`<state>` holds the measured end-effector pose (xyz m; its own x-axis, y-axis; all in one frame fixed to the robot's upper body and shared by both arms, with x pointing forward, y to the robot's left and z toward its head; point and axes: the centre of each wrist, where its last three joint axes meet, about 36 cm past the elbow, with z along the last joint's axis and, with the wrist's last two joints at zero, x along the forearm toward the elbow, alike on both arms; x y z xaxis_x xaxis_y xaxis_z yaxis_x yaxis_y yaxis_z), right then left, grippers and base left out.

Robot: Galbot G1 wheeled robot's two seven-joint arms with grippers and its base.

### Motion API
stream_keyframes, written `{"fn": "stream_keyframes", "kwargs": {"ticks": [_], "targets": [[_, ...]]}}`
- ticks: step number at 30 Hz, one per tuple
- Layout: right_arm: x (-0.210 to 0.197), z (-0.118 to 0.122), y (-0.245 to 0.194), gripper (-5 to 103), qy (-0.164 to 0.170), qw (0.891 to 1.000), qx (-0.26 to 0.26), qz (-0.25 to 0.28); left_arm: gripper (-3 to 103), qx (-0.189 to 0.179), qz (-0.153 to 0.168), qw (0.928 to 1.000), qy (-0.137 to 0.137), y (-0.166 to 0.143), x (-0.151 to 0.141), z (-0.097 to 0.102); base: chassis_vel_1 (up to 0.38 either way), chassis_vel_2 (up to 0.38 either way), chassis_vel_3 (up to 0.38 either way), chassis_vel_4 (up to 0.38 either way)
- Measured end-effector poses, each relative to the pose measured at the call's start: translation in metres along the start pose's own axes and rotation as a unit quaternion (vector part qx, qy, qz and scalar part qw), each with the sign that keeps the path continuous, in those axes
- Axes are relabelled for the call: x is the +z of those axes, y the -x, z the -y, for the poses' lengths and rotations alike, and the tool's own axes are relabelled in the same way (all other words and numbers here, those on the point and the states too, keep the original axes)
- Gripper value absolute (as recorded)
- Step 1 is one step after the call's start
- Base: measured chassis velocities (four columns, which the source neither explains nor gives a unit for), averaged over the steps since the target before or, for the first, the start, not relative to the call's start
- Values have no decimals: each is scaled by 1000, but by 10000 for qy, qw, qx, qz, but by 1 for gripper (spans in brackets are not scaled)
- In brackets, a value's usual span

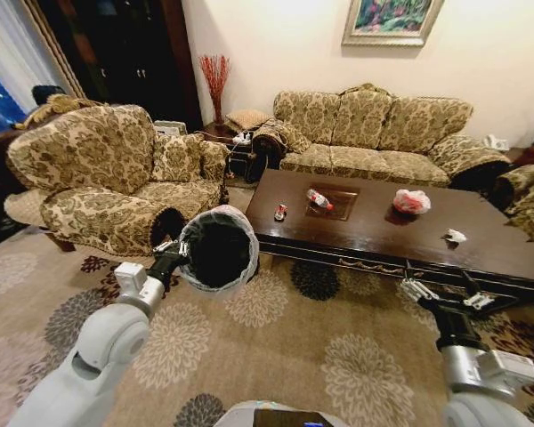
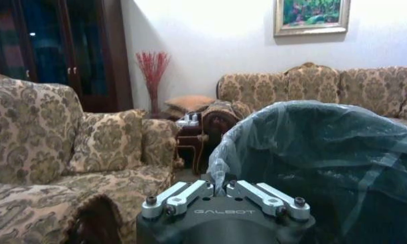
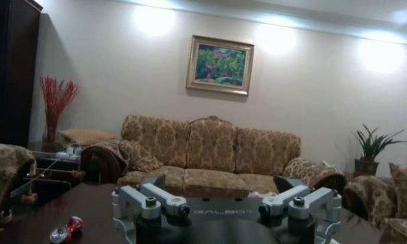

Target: Move to the front of the table and place the trash on the table into the trash bin.

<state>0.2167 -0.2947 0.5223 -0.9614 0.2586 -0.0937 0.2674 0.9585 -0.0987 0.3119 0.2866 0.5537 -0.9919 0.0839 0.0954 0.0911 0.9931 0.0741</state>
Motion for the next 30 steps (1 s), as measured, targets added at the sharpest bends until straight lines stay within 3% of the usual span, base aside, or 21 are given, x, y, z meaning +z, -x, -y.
{"fn": "stream_keyframes", "kwargs": {"ticks": [19,30], "targets": [[6,1,-4,100,69,9998,-175,33,5,-66,113,9999,-52,-8,3,4,0,0,0,0],[11,2,-2,100,62,9998,-188,-18,5,-161,53,9999,-16,-9,9,5,-146,155,163,-151]]}}
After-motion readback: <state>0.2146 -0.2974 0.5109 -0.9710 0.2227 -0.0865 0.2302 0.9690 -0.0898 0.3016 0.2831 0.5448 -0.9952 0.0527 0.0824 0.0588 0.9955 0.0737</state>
